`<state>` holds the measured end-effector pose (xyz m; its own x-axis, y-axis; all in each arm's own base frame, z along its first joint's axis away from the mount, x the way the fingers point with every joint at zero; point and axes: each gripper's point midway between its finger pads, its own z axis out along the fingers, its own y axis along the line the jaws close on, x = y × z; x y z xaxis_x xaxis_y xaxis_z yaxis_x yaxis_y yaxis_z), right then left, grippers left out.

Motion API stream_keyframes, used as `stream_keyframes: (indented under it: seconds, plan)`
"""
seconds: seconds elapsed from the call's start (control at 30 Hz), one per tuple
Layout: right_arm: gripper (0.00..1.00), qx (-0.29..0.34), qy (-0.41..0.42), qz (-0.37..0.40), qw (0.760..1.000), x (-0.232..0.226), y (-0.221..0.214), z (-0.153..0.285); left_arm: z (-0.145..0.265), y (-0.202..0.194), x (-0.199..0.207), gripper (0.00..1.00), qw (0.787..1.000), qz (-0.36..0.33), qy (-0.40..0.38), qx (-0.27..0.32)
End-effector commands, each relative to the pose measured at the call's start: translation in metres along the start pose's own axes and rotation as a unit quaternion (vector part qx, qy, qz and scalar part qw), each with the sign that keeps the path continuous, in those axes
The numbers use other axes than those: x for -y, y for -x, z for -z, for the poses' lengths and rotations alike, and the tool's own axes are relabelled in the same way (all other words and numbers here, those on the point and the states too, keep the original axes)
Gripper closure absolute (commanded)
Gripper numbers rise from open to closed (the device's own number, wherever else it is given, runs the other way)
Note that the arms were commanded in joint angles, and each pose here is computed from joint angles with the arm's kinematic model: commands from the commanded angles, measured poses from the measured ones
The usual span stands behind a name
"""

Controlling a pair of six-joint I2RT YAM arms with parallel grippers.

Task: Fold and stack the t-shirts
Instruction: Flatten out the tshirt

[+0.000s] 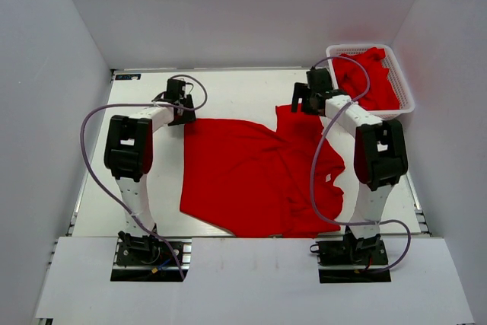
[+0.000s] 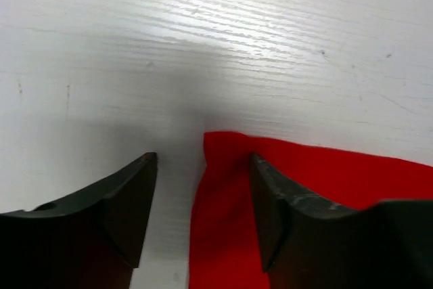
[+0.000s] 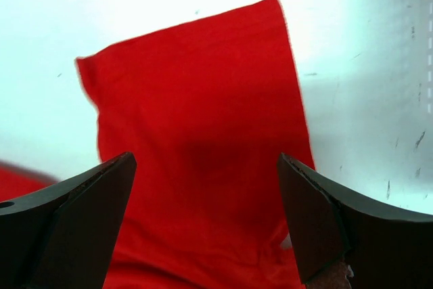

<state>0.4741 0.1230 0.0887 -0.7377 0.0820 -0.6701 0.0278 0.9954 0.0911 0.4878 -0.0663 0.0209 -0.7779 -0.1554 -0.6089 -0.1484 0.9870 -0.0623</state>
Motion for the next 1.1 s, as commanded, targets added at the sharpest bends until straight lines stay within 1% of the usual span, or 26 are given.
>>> stream_keyframes:
  seconds: [0.0, 0.03, 0.1, 0.13, 0.2, 0.23, 0.3, 0.33, 0.37, 0.43, 0.47, 0.53, 0.57, 0.63, 0.7, 0.9, 0.97, 1.03, 1.07]
  plan:
    - [0.1, 0.021, -0.018, -0.03, 0.999, 0.011, 0.025, -0.003, -0.002, -0.017, 0.016, 0.37, 0.999, -0.034, -0.039, -0.015]
    - [0.1, 0.025, -0.017, -0.032, 0.999, 0.011, 0.029, -0.004, -0.005, -0.024, 0.014, 0.41, 0.998, -0.041, -0.036, -0.027]
    - [0.1, 0.019, -0.021, -0.035, 0.999, 0.014, 0.028, -0.015, -0.008, -0.031, 0.012, 0.43, 0.998, -0.048, -0.033, -0.038]
    - [0.1, 0.026, -0.014, -0.031, 0.999, 0.009, 0.037, -0.015, -0.011, -0.038, 0.009, 0.52, 0.997, -0.056, -0.031, -0.049]
    - [0.1, 0.017, -0.018, -0.032, 0.999, 0.011, 0.033, -0.031, -0.015, -0.043, 0.01, 0.62, 0.996, -0.057, -0.034, -0.059]
    - [0.1, 0.026, -0.017, -0.035, 0.999, 0.01, 0.045, -0.034, -0.018, -0.053, 0.013, 0.73, 0.995, -0.062, -0.034, -0.072]
    - [0.1, 0.027, -0.018, -0.048, 0.998, 0.011, 0.049, -0.045, -0.02, -0.049, 0.017, 0.89, 0.995, -0.061, -0.041, -0.07]
    - [0.1, 0.019, -0.011, -0.051, 0.998, 0.009, 0.045, -0.052, -0.023, -0.058, 0.016, 0.99, 0.994, -0.062, -0.042, -0.086]
    - [0.1, 0.023, -0.008, -0.058, 0.998, 0.008, 0.05, -0.054, -0.022, -0.057, 0.018, 1.0, 0.993, -0.061, -0.048, -0.088]
    - [0.1, 0.015, -0.011, -0.063, 0.998, 0.009, 0.047, -0.065, -0.021, -0.057, 0.018, 1.0, 0.993, -0.061, -0.048, -0.088]
    - [0.1, 0.025, -0.015, -0.065, 0.997, 0.008, 0.055, -0.066, -0.022, -0.055, 0.019, 1.0, 0.993, -0.061, -0.049, -0.083]
    - [0.1, 0.019, -0.029, -0.067, 0.997, 0.016, 0.049, -0.08, -0.019, -0.055, 0.019, 1.0, 0.994, -0.061, -0.049, -0.082]
    - [0.1, 0.03, -0.029, -0.064, 0.997, 0.015, 0.06, -0.08, -0.019, -0.053, 0.021, 1.0, 0.994, -0.06, -0.055, -0.078]
    - [0.1, 0.024, -0.037, -0.057, 0.997, 0.02, 0.054, -0.093, -0.013, -0.045, 0.023, 1.0, 0.994, -0.059, -0.058, -0.067]
    - [0.1, 0.034, -0.045, -0.05, 0.997, 0.023, 0.063, -0.099, -0.013, -0.045, 0.023, 1.0, 0.994, -0.059, -0.058, -0.067]
    - [0.1, 0.013, -0.059, -0.053, 0.997, 0.031, 0.043, -0.117, -0.01, -0.043, 0.021, 1.0, 0.995, -0.06, -0.052, -0.066]
    - [0.1, 0.004, -0.06, -0.051, 0.997, 0.033, 0.036, -0.121, -0.011, -0.046, 0.019, 1.0, 0.994, -0.061, -0.049, -0.076]
    - [0.15, -0.01, -0.054, -0.05, 0.997, 0.031, 0.029, -0.121, -0.01, -0.043, 0.021, 1.0, 0.994, -0.055, -0.049, -0.075]
    - [0.25, -0.014, -0.053, -0.044, 0.998, 0.029, 0.026, -0.12, -0.01, -0.043, 0.021, 1.0, 0.994, -0.055, -0.049, -0.075]
